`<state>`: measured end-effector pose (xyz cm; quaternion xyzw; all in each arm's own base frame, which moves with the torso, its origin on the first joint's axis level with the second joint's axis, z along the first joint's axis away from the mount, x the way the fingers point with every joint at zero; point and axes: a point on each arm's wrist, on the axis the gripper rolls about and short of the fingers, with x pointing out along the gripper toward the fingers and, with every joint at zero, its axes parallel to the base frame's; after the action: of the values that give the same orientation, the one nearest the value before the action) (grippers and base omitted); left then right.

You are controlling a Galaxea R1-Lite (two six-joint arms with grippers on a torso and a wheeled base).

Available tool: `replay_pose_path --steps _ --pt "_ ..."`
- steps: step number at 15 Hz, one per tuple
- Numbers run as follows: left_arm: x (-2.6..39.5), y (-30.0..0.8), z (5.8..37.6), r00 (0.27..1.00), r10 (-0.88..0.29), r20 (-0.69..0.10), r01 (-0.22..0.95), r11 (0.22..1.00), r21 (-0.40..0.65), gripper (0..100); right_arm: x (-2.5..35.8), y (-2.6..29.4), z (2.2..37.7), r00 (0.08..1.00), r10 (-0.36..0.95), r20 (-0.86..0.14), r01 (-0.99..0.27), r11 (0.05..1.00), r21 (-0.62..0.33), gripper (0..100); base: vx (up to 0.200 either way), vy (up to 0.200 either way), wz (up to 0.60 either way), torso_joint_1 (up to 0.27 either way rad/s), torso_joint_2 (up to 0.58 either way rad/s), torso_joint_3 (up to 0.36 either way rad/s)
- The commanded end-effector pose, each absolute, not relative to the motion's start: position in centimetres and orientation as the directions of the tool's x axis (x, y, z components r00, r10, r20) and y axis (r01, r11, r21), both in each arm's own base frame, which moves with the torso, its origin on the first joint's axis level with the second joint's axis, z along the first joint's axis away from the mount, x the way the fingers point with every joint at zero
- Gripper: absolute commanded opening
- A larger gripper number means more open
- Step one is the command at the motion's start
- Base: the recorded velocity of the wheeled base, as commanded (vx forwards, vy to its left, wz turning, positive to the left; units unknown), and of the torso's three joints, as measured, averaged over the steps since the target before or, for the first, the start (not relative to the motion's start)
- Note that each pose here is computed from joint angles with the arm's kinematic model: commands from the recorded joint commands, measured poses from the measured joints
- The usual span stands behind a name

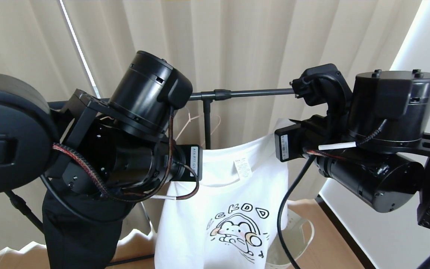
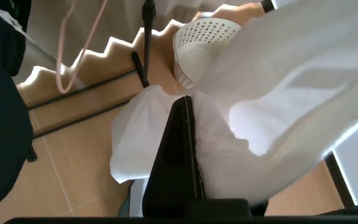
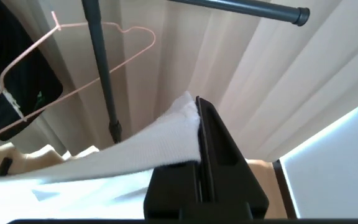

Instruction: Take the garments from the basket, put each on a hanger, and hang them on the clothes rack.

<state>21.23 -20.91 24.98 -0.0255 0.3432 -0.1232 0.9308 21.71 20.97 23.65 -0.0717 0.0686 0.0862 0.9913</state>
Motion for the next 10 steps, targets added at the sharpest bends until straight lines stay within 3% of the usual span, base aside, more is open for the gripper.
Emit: replay_pose_path --steps 1,4,5,10 --pt "21.6 -20.6 25.5 0.747 -0.244 -0.618 0.203 0.969 -0.138 0 20.7 20.9 24.0 0.974 0.178 -0.140 -0.196 0.972 -0.127 0 0.000 0.000 0.00 0.000 0.00 0.000" --pt "21.7 -20.5 26.0 0.757 -0.246 -0.605 0.222 0.968 -0.116 0 20.7 20.8 24.0 0.974 0.177 -0.139 -0.195 0.972 -0.131 0 0.000 0.000 0.00 0.000 0.00 0.000" --pt "21.6 -20.5 26.0 0.758 -0.245 -0.604 0.229 0.968 -0.105 100 20.7 20.8 24.0 0.974 0.178 -0.140 -0.197 0.971 -0.133 0 0.000 0.000 0.00 0.000 0.00 0.000" --pt "21.4 -20.4 25.8 0.756 -0.238 -0.609 0.229 0.969 -0.095 100 21.3 19.8 24.4 0.981 0.142 -0.129 -0.159 0.978 -0.132 0 0.000 0.000 0.00 0.000 0.00 0.000"
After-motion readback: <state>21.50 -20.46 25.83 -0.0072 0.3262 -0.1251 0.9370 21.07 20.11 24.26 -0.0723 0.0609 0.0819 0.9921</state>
